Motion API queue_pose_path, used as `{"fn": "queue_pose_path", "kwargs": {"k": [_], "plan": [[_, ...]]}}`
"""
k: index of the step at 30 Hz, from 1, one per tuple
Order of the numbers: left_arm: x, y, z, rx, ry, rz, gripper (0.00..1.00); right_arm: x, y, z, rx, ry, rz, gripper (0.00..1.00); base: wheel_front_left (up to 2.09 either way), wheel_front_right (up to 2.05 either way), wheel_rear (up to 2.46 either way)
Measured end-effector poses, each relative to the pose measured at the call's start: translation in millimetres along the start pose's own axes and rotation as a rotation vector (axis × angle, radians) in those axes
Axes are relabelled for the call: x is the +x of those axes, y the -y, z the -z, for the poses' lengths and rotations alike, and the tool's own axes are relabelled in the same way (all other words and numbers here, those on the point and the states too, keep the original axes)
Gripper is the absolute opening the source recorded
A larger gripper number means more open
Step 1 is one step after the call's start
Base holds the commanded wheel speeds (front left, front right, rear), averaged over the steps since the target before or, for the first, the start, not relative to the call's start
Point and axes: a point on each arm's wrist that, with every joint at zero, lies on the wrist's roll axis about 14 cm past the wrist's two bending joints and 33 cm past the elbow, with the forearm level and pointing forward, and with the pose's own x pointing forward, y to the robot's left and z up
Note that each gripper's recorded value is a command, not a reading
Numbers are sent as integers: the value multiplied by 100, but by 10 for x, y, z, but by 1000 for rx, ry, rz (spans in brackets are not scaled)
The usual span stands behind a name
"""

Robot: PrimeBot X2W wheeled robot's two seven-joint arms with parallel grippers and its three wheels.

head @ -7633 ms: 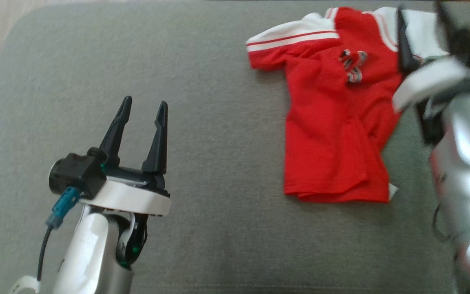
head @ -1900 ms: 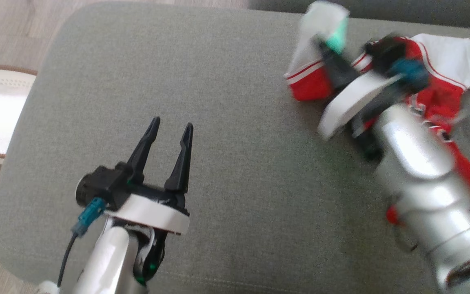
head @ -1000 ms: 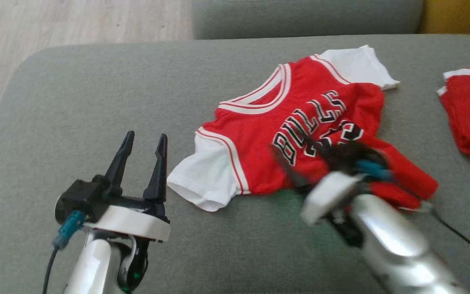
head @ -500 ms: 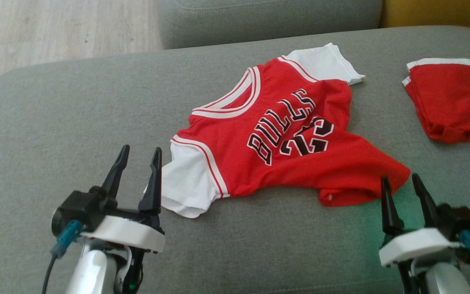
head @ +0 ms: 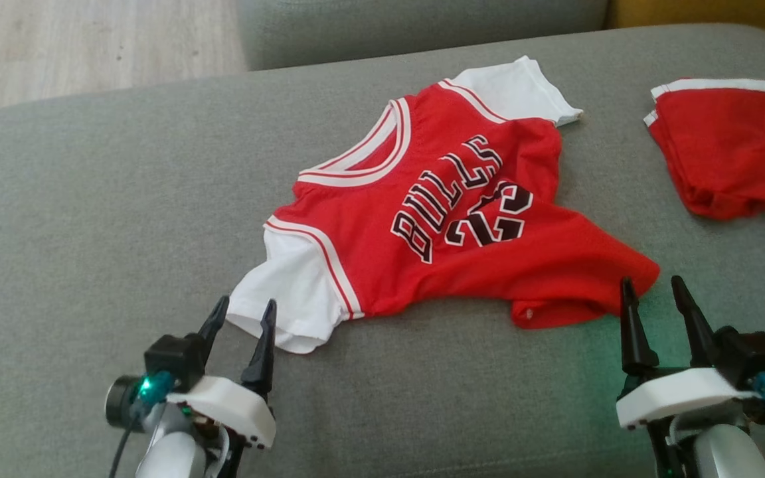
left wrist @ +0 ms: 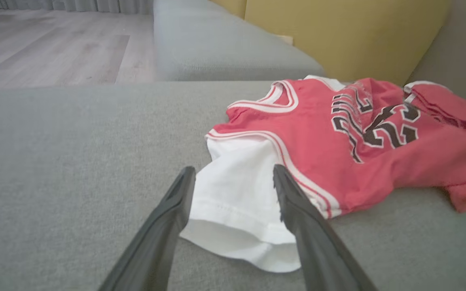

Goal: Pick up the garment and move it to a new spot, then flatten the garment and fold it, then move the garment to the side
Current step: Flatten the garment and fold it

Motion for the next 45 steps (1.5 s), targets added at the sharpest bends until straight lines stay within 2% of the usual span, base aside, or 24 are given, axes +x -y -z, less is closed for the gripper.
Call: {"fn": "queue_pose_path", "kwargs": {"k": [9, 13, 18, 19, 20, 21, 29, 36, 45], "plan": [[165, -219, 404, 81, -156, -80, 100, -27, 70, 51, 7, -17, 24, 100, 0, 0, 0], [191, -232, 627, 96, -249, -70, 100, -39, 134, 59, 9, -19, 44, 100, 0, 0, 0], [311, -232, 649, 104, -283, -49, 100, 4, 168, -18, 14, 10, 54, 100, 0, 0, 0], [321, -231, 652, 101, -287, -45, 94, 8, 169, -26, 14, 13, 54, 100, 0, 0, 0], [321, -231, 652, 101, -287, -45, 26, 8, 169, -26, 14, 13, 54, 100, 0, 0, 0], [329, -229, 653, 101, -289, -40, 0, 8, 174, -27, 14, 14, 56, 100, 0, 0, 0], [362, -155, 486, 68, -215, -15, 0, -26, 295, 104, 23, -41, 95, 100, 0, 0, 0], [460, -40, -161, 36, 14, 9, 0, -77, 351, 372, 119, -135, 128, 100, 0, 0, 0], [326, -28, -96, 29, 12, 6, 0, -79, 188, 692, 268, -245, 115, 100, 0, 0, 0]]}}
